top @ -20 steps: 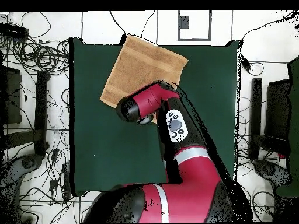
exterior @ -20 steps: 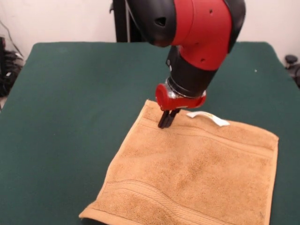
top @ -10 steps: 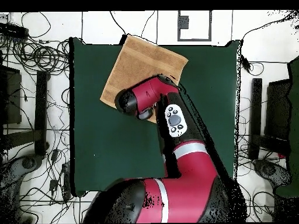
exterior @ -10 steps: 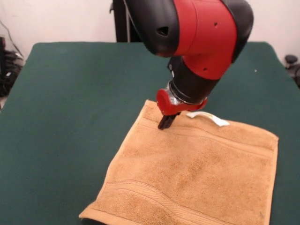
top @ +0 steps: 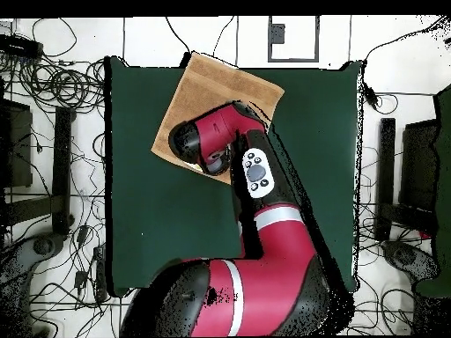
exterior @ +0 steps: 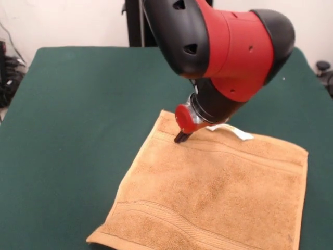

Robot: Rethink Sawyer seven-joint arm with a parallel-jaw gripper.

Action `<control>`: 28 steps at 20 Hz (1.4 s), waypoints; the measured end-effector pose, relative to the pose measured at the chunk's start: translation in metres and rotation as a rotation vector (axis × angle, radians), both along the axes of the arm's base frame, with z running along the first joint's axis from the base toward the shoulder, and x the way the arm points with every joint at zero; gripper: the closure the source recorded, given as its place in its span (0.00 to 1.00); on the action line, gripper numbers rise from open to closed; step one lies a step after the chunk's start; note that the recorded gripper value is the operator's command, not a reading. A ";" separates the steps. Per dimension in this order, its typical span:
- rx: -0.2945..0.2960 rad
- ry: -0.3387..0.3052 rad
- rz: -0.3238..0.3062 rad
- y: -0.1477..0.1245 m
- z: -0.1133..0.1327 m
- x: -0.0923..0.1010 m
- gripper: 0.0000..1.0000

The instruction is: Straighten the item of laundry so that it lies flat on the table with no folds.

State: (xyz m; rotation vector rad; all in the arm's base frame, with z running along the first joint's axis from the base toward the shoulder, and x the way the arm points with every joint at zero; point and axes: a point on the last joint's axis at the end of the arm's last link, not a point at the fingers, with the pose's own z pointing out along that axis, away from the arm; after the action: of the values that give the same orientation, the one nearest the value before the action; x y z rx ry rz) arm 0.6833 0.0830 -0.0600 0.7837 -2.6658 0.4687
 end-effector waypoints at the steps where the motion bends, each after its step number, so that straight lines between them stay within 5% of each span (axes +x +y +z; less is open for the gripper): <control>1: -0.007 0.010 0.000 0.001 -0.001 0.001 1.00; 12: -0.076 0.104 -0.048 -0.001 -0.006 0.000 1.00; 28: -0.121 0.136 -0.061 -0.014 -0.010 -0.007 1.00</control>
State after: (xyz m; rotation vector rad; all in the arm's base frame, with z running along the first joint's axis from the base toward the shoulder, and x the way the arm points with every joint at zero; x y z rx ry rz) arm 0.6767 0.0686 -0.0705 0.6721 -2.5028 0.5357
